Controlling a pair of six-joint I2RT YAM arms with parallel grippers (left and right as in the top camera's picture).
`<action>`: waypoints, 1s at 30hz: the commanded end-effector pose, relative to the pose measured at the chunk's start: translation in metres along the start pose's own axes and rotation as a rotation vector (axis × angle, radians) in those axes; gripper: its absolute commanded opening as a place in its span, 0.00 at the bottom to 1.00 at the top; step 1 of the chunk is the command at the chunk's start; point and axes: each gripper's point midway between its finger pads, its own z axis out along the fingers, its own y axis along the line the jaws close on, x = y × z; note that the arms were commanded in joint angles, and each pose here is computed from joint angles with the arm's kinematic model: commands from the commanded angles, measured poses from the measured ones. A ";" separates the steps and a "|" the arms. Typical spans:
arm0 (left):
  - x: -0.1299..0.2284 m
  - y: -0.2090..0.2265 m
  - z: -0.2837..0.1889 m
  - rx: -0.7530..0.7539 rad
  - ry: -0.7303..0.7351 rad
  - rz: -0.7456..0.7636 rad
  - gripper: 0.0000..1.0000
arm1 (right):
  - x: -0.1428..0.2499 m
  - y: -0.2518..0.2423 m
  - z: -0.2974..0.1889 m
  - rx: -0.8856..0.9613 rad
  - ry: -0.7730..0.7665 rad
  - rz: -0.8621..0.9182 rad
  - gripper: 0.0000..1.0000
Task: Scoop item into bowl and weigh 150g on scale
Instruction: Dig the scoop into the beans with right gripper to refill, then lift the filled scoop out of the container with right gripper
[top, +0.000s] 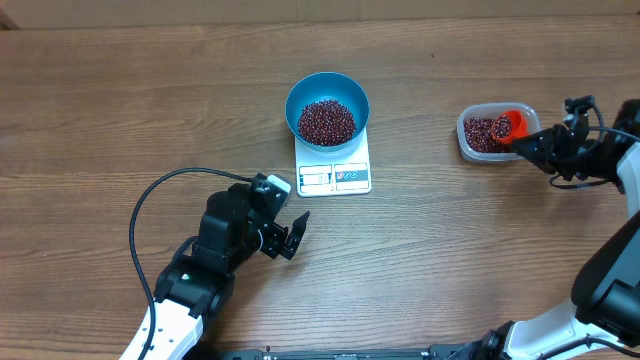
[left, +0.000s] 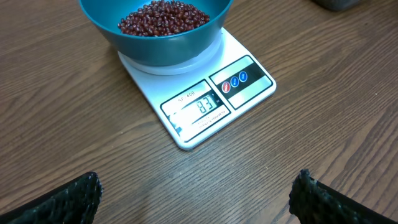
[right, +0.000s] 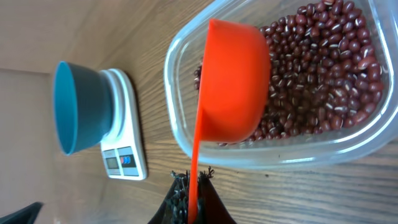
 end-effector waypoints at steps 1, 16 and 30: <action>0.003 -0.003 0.001 0.014 0.006 -0.001 1.00 | 0.003 0.014 -0.003 -0.120 -0.012 -0.033 0.04; 0.003 -0.003 0.001 0.014 0.006 -0.001 1.00 | 0.006 0.065 -0.009 -0.356 -0.002 -0.032 0.04; 0.003 -0.003 0.001 0.014 0.006 -0.001 1.00 | 0.023 0.172 0.044 -0.387 0.195 -0.234 0.04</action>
